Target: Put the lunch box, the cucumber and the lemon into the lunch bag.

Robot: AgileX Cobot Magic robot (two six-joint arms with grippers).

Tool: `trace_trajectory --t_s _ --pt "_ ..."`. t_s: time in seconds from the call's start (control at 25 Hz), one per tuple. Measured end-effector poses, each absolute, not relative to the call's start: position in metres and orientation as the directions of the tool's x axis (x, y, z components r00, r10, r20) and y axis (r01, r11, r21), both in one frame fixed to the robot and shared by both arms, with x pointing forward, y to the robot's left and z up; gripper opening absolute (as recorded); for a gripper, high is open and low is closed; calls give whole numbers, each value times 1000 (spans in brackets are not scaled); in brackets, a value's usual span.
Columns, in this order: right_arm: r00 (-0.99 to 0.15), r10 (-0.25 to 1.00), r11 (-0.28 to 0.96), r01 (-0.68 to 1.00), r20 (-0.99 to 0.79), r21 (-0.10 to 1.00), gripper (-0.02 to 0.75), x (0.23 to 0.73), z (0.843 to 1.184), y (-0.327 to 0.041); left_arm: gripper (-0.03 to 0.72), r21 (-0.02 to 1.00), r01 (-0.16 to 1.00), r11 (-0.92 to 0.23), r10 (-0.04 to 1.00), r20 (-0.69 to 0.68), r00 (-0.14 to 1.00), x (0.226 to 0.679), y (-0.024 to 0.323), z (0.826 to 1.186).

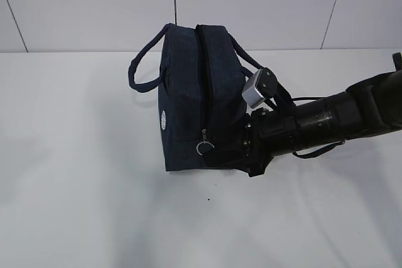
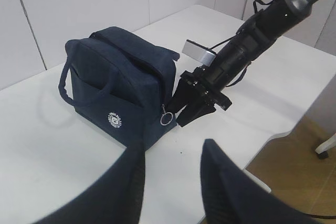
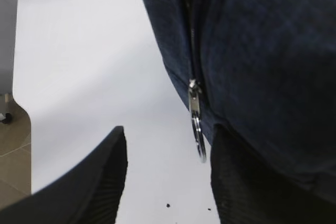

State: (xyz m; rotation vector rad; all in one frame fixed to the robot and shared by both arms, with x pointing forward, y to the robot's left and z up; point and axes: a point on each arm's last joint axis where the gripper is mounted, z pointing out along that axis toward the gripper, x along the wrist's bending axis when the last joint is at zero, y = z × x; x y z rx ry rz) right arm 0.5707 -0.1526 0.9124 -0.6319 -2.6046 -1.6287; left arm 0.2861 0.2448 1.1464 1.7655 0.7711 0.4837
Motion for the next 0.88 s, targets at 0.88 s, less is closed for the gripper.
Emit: trace_trajectory --t_s 0.88 --pt "-915 320 364 359 247 859 386 570 909 -151 239 946 262 -192 707 -51 705 286 245 1146"
